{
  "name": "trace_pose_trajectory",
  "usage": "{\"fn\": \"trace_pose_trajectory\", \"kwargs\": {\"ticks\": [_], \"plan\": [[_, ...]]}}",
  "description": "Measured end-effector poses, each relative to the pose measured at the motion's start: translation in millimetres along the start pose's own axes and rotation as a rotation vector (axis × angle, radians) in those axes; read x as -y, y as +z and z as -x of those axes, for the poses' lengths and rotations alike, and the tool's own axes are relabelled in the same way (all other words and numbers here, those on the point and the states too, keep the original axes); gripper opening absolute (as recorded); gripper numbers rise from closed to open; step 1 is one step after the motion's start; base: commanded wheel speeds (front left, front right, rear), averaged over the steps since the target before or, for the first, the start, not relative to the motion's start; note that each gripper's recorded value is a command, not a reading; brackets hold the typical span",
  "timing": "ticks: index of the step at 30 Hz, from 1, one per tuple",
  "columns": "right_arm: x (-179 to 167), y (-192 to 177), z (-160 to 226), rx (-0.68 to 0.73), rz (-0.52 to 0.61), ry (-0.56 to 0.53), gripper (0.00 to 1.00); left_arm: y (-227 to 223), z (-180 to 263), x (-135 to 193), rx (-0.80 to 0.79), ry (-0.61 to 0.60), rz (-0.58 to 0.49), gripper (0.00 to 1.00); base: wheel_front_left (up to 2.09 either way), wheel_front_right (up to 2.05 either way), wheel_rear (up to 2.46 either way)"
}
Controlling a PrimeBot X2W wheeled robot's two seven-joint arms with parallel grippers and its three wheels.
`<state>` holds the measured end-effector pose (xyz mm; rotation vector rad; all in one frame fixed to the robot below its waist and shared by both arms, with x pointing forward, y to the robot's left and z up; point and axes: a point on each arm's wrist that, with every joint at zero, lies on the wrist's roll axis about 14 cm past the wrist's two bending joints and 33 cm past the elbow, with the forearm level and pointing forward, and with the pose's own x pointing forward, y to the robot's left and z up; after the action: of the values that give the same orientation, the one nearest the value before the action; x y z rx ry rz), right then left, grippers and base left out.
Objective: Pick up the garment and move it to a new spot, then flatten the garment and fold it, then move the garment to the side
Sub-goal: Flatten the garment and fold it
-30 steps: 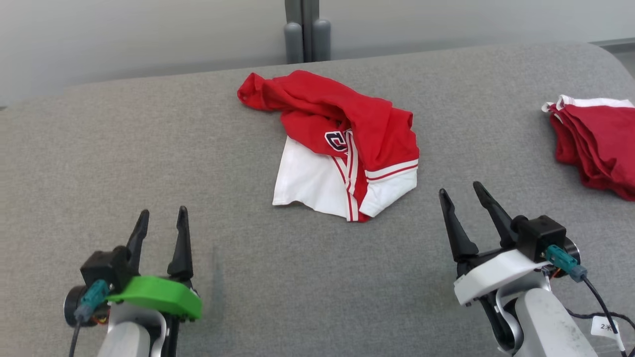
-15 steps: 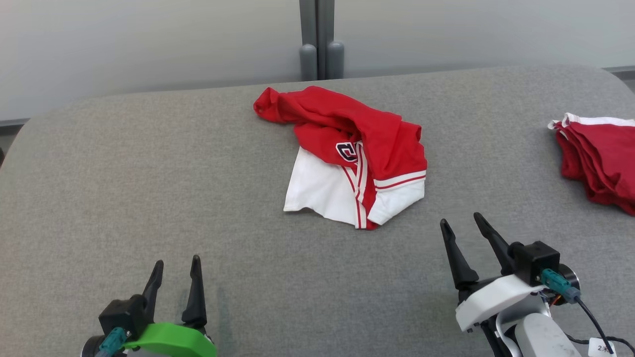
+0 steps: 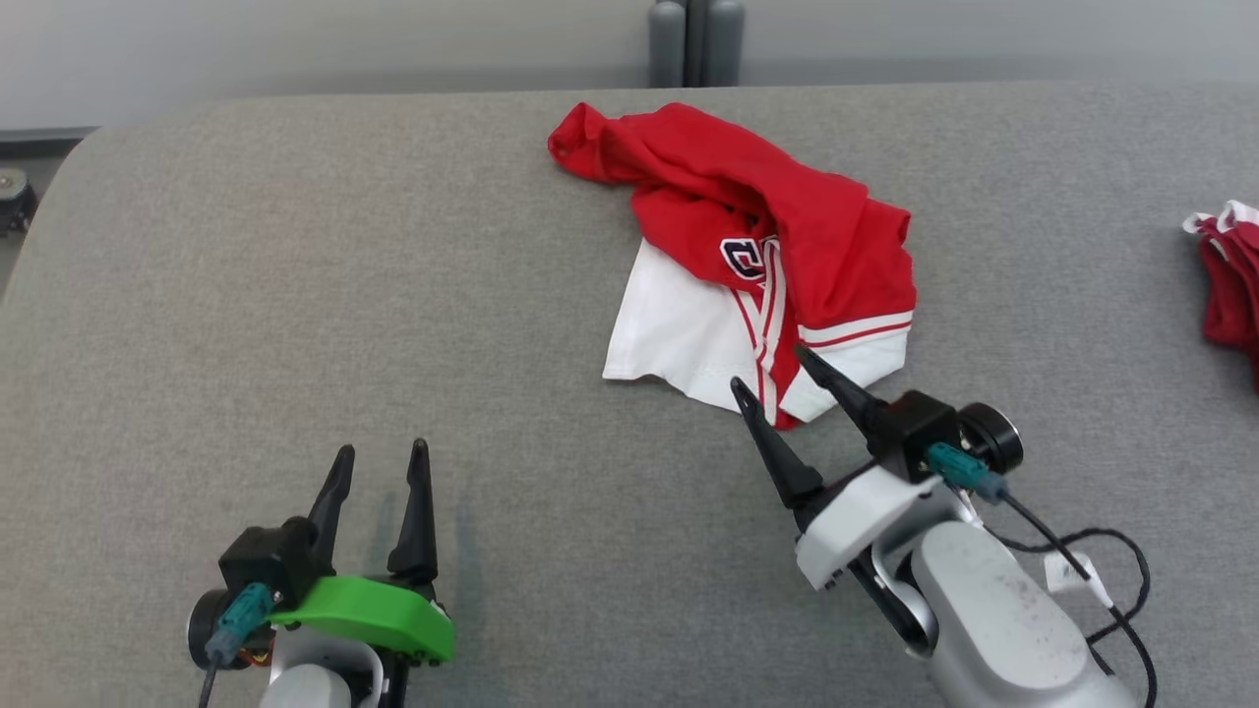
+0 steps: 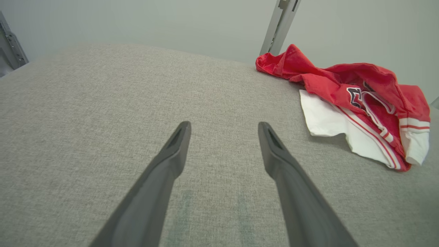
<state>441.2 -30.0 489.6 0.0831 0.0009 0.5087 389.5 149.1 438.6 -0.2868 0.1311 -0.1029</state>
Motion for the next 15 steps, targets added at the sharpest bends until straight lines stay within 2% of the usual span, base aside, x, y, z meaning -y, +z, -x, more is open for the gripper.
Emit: {"fn": "trace_pose_trajectory", "kwargs": {"ticks": [6,15], "plan": [[-24,-18,-37,-0.061,0.034,0.117,1.00,-5,1,-19,-0.017,0.057,0.016,1.00,0.00,0.00,0.00],[-38,-79,-66,-0.268,0.094,0.216,1.00,-15,6,-45,-0.050,0.139,0.031,1.00,0.00,0.00,0.00]]}}
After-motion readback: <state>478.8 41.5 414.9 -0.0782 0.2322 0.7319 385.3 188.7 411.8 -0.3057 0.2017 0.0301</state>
